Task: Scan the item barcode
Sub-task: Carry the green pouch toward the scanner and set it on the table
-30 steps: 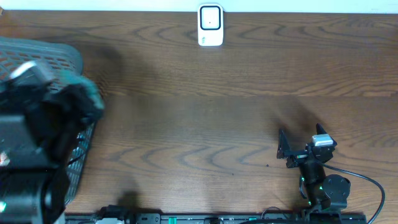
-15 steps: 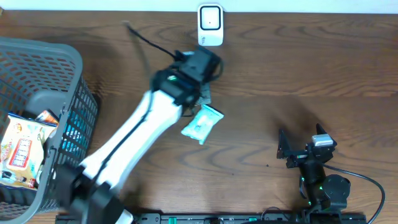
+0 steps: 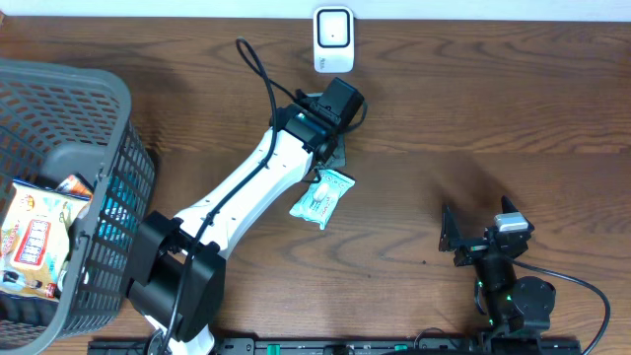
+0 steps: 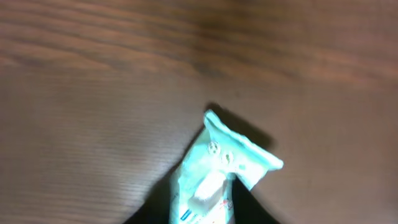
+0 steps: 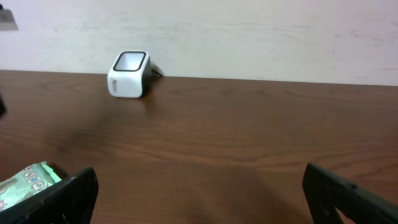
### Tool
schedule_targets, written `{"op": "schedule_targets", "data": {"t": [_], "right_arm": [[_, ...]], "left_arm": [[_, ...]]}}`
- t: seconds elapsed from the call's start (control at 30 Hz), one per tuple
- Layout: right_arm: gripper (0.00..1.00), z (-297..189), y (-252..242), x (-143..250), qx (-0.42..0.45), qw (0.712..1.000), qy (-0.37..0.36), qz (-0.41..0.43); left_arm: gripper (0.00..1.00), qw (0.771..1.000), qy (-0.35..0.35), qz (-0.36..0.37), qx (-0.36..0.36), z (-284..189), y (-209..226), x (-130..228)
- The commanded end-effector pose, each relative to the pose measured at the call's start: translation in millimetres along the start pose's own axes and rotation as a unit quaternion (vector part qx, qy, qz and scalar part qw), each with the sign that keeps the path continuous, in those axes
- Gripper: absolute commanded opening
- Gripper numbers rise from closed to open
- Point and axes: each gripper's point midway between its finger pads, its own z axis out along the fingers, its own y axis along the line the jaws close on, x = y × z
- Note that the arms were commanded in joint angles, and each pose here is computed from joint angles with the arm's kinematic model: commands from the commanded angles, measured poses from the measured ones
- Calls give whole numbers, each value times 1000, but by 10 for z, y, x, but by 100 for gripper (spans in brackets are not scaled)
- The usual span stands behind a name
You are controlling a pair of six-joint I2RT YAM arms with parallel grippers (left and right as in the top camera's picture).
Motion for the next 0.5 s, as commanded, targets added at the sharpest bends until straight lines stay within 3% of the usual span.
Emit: {"op": "schedule_targets", "data": {"t": [0.0,0.03,0.13,0.37,0.47], "right_arm": [[99,0,16,7,-3,1000,1,-6],[99,0,16,7,-3,1000,1,-6],[99,0,16,8,-3,1000,1,-6],[99,0,16,8,-3,1000,1,-6],[99,0,15,8,-2,1000,1,-6]], "left_arm": [[81,989,66,129,34,151,-66,313],[90,986,73,146,38,162,-66,351],[100,975,89,197,47,219,-44,468],[98,963,114,241,39,462,114,739],[98,961,113,243,75,592,30,844]]}}
